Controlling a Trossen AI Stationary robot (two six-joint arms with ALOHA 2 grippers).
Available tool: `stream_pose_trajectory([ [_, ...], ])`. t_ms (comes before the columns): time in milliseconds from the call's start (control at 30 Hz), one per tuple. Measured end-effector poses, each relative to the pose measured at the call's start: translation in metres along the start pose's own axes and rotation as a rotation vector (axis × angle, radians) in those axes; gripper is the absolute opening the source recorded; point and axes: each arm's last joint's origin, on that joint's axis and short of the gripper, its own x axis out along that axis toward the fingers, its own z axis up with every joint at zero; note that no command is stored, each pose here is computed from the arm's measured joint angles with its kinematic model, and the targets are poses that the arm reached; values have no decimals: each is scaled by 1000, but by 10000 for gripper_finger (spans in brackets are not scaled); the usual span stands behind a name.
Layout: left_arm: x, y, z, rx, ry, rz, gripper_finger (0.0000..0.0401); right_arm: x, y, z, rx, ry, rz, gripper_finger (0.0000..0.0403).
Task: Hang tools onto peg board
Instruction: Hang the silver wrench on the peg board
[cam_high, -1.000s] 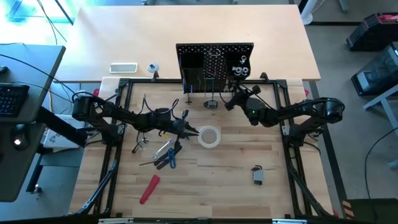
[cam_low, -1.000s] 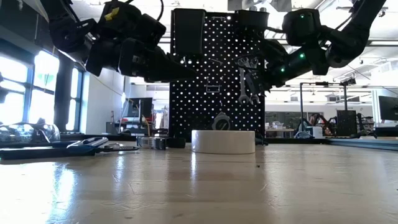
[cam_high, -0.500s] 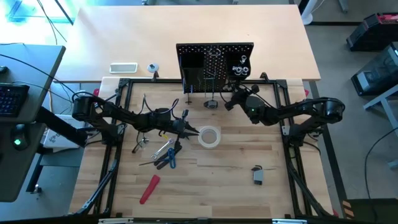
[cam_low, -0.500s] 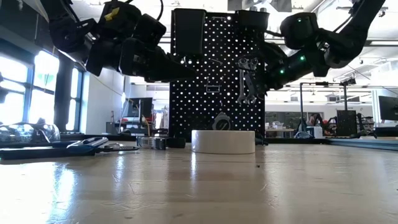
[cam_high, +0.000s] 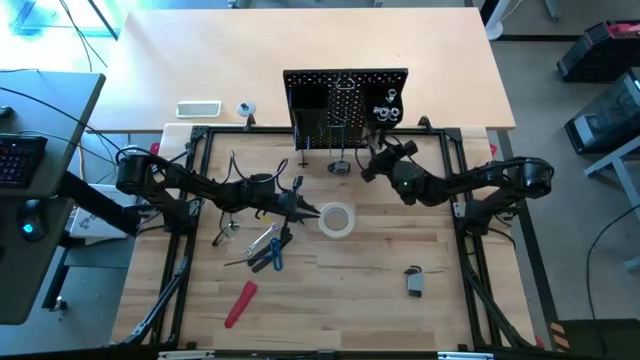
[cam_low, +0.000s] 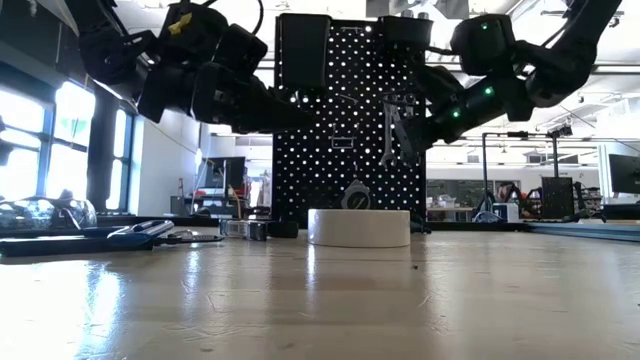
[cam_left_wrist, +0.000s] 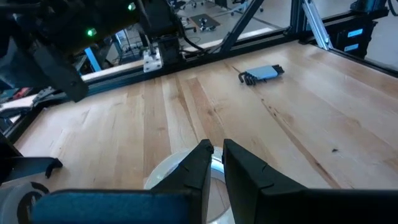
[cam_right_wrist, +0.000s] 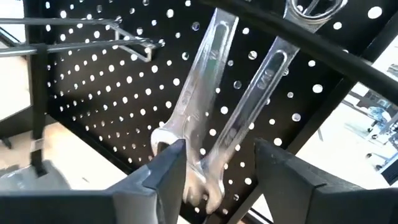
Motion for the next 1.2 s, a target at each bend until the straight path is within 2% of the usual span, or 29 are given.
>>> stream_pose_trajectory([
  [233,-2,-2,-5,-19,73,-17,35,-19,14,-1,-59,18,3,188],
  [333,-5,-2,-6,-27,126,13,35,-29,20,-1,-84,24,-10,188],
  [600,-30,-3,2,-45,301,62,57,-53,33,-1,-111,10,-4,188],
  [833,-55,-13,-10,-200,585,18,68,-74,44,-2,-115,-15,80,188],
  [1200,-69,-24,-25,-373,811,0,68,-93,52,-4,-112,-31,155,188],
])
